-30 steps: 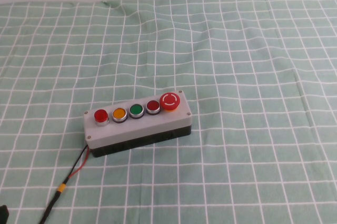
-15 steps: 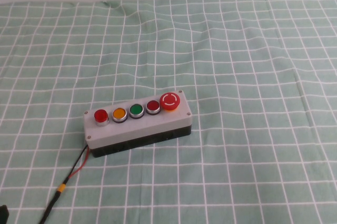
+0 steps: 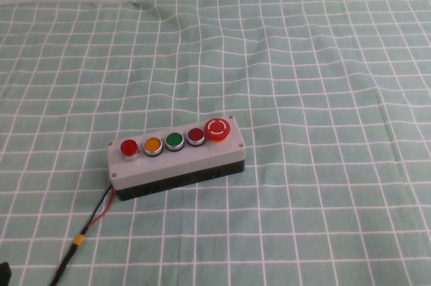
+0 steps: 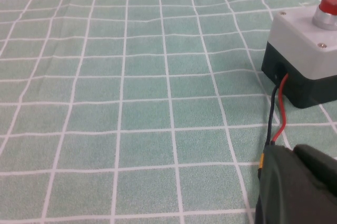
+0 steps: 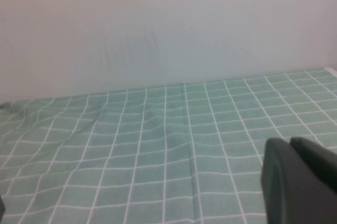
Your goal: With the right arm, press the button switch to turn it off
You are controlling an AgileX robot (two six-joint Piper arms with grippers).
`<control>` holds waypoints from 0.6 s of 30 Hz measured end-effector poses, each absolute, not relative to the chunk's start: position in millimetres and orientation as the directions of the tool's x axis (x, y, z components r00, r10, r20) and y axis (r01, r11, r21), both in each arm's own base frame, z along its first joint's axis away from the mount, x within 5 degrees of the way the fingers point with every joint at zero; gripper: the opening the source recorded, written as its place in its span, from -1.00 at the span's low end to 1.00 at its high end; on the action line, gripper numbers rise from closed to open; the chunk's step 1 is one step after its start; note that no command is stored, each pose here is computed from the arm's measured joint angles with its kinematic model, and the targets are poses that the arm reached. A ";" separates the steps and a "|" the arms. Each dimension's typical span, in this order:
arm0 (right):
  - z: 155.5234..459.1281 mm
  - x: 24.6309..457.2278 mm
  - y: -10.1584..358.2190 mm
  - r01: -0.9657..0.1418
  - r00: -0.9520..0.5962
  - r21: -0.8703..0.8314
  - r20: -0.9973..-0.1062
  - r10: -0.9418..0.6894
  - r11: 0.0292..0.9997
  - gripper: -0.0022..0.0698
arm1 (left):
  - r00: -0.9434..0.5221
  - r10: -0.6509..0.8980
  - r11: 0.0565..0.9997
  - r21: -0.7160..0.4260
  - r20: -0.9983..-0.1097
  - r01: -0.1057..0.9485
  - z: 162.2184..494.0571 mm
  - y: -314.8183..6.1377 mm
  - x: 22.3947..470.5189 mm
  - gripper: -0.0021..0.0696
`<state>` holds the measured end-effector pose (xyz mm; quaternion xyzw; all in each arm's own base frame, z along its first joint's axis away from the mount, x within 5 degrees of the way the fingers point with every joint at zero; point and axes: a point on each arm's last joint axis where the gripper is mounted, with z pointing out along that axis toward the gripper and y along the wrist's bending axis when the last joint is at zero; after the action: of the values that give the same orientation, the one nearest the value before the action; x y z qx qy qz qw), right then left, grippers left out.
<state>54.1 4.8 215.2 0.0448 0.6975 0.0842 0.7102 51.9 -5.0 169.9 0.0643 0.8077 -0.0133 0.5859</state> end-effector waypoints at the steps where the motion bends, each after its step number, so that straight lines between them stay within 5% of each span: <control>1: 213.6 54.3 5.0 -0.057 0.006 0.174 -0.985 0.175 0.983 -0.98 | -0.305 0.088 0.991 0.054 -0.948 0.119 170.0 -5.0 51.9 -0.95; 18: 203.8 54.2 5.9 -0.057 -0.087 0.111 -0.991 0.106 0.992 -0.98 | -0.305 0.088 0.991 0.054 -0.948 0.119 170.0 -5.0 51.9 -0.95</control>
<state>54.2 5.9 203.8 0.0166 0.7348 0.0601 0.6754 51.9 -5.0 170.0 0.0643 0.8076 -0.0133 0.5861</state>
